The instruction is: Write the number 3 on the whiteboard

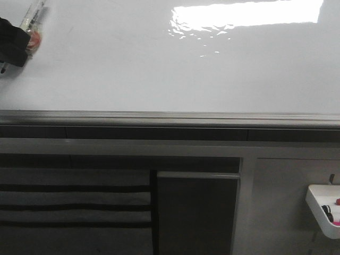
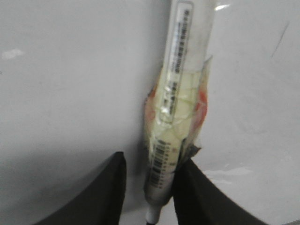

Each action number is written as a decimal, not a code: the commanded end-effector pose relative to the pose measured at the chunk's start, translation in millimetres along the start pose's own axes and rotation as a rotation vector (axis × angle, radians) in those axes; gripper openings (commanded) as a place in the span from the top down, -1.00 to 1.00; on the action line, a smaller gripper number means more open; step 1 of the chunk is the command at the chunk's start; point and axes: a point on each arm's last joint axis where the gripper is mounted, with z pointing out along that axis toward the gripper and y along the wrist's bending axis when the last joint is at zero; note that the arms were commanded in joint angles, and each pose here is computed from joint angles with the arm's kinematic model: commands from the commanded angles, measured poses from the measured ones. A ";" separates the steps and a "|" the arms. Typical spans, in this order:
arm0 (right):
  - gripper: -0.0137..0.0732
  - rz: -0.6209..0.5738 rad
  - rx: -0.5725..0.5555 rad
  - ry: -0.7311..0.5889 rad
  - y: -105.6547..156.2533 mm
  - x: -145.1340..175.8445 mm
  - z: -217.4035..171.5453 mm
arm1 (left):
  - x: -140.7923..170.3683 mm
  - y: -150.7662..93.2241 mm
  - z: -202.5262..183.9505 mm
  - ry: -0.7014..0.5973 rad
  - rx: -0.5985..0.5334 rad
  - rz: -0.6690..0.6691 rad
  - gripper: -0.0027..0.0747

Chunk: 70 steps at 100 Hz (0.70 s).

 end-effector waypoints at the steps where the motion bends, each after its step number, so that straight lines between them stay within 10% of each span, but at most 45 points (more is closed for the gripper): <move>1: -0.50 -0.003 0.024 -0.104 -2.4 -17.5 -3.3 | -22.3 2.9 -10.9 -0.132 -0.032 -0.002 0.51; 70: -0.50 0.063 -0.061 -0.030 3.4 -28.2 -1.3 | -15.8 -6.4 -50.8 0.016 0.061 0.032 0.98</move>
